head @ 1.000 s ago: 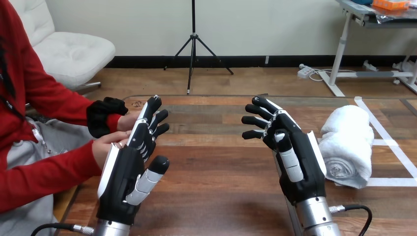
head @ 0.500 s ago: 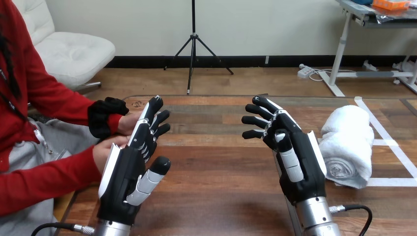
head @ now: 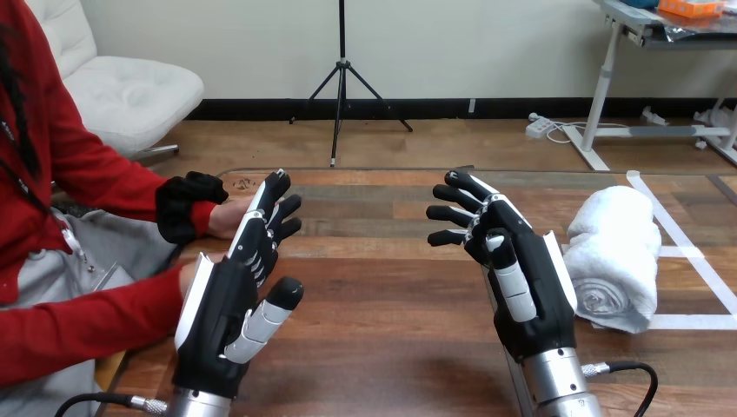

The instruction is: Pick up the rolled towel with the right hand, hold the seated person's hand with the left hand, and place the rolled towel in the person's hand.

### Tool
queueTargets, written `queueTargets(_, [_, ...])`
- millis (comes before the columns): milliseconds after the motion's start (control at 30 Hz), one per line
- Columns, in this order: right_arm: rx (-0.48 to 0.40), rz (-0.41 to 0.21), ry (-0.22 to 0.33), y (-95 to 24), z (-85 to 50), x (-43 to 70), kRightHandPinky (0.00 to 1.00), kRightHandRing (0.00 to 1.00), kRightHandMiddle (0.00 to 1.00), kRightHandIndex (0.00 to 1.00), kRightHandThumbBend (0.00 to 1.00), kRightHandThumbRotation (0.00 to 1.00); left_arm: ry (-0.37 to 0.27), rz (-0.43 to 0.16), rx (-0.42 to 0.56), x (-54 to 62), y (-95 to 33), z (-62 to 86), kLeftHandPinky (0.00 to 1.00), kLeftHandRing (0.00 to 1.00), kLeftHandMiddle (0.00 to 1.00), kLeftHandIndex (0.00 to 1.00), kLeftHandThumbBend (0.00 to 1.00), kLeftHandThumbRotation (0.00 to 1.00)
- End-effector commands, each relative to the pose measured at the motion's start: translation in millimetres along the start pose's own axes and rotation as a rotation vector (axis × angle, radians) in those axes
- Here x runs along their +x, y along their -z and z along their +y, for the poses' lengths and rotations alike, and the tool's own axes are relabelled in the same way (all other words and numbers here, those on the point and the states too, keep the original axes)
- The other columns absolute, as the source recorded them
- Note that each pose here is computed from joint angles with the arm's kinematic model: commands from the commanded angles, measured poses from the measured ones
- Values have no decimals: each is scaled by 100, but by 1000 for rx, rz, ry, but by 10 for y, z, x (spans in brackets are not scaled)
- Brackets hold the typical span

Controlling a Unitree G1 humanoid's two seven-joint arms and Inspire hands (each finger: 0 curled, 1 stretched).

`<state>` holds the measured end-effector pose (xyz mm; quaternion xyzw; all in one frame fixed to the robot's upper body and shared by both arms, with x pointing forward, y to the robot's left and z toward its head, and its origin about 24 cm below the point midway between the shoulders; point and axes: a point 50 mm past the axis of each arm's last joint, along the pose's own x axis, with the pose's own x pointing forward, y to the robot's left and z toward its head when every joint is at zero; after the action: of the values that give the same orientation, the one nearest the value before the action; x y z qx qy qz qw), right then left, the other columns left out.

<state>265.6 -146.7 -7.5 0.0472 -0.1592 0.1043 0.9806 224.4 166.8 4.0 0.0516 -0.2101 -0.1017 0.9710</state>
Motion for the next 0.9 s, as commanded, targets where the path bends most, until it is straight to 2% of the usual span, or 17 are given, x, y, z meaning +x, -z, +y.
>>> queueTargets(0, [-4,-84,-8,-121,31,189,60,73,79,80,100,83,-8,-91,13,192,-121,52,89,93,97,96,100,88])
queueTargets(867, [-12,-83,-10,-120,29,171,60,73,79,80,100,83,-7,-87,12,159,-120,37,89,93,98,96,100,87])
